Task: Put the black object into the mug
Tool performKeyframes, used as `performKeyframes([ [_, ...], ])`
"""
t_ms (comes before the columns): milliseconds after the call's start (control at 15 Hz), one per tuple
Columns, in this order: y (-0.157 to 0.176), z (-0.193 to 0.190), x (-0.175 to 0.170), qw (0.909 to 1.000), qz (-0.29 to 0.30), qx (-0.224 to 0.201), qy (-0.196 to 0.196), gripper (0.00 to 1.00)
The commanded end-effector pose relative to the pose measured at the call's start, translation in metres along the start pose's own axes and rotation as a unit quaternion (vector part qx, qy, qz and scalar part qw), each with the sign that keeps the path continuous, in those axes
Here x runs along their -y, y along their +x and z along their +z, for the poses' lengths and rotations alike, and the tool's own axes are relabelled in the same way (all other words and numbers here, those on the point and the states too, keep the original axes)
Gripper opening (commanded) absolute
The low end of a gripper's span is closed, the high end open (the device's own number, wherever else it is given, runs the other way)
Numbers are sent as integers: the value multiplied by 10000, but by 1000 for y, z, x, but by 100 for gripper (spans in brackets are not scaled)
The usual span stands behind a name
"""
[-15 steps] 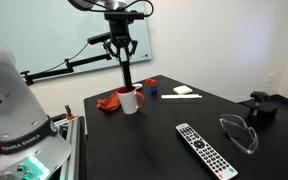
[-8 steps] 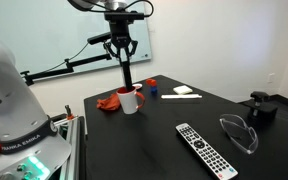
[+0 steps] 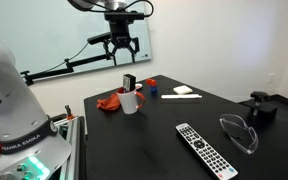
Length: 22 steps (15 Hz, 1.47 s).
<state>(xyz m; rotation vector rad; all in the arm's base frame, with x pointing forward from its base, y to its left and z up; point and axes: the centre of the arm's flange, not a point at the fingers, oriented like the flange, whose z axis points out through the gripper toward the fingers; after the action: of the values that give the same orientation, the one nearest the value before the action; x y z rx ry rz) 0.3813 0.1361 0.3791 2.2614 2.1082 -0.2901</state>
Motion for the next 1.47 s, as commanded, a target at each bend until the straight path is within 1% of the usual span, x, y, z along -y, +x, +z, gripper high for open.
performKeyframes([
  [0,-2,-10,0,9998,-129,-18,-134,100],
  [400,-2,-12,-3,9998,-61,-24,-171,100],
  [533,-10,-23,-20,9985,479,-162,-231,100],
  [600,-25,-31,-36,9951,883,-289,-346,100],
  [667,-43,-39,-49,9921,1157,-345,-331,100],
  [733,-72,-45,-68,9876,1457,-424,-398,100],
  [867,-133,-47,-94,9749,2119,-542,-402,100],
  [933,-166,-44,-105,9663,2482,-575,-361,100],
  [1067,-215,-35,-119,9463,3164,-619,-263,100],
  [1200,-239,-28,-126,9247,3751,-622,-183,100],
  [1267,-242,-25,-131,9133,4023,-620,-148,100],
  [1400,-237,-27,-140,8907,4502,-630,-49,100],
])
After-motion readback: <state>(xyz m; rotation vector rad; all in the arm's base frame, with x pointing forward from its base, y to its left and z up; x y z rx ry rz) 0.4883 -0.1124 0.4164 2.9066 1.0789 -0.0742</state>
